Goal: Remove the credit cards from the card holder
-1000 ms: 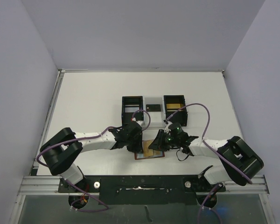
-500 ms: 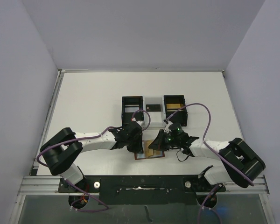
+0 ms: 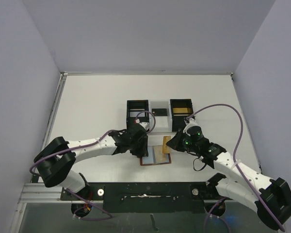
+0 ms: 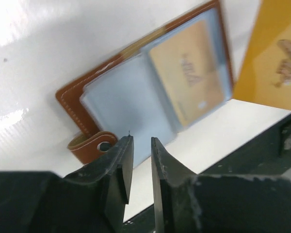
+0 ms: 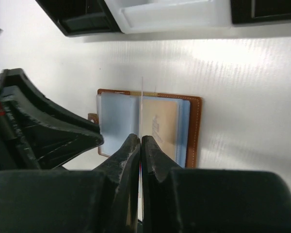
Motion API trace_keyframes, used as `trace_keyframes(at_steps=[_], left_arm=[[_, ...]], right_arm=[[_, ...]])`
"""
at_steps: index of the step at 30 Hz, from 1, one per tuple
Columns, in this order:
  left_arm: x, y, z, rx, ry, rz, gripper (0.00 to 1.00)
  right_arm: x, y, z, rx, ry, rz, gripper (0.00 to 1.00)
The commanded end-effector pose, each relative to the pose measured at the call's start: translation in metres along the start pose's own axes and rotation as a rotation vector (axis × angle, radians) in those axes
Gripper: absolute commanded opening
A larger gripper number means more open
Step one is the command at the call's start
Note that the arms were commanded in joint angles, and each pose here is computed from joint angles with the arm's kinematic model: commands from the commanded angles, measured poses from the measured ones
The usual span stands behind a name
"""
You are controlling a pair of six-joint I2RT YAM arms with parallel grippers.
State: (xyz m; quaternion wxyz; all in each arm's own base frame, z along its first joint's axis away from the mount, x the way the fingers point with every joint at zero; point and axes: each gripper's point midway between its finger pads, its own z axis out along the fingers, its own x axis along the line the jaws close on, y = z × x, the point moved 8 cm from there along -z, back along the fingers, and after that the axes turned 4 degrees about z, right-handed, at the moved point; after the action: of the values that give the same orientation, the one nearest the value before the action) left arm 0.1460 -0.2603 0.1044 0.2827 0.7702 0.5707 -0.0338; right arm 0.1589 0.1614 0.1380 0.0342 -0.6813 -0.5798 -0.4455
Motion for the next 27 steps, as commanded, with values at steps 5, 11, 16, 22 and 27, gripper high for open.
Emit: trace_keyframes(at_steps=[5,11,16,22,27], left_arm=[[-0.066,0.053,-0.032,-0.169,-0.383,0.082,0.29],[-0.058,0.042,0.008,-0.073,-0.342,0.022,0.25],[-0.031,0.023,0.018,-0.032,-0.179,-0.006,0.18],[-0.008,0.009,0.025,0.016,-0.045,-0.025,0.13],[-0.003,0.013,0.014,-0.015,0.004,-0.019,0.13]], right_arm=[[-0.001,0.028,-0.017,-0.232,-0.095,-0.022,0.00],[-0.003,0.032,-0.020,-0.256,-0.133,-0.010,0.00],[-0.007,0.031,-0.022,-0.257,-0.169,-0.004,0.00],[-0.007,0.037,-0.030,-0.302,-0.194,-0.033,0.00],[-0.003,0.055,-0.044,-0.391,-0.238,-0.112,0.00]])
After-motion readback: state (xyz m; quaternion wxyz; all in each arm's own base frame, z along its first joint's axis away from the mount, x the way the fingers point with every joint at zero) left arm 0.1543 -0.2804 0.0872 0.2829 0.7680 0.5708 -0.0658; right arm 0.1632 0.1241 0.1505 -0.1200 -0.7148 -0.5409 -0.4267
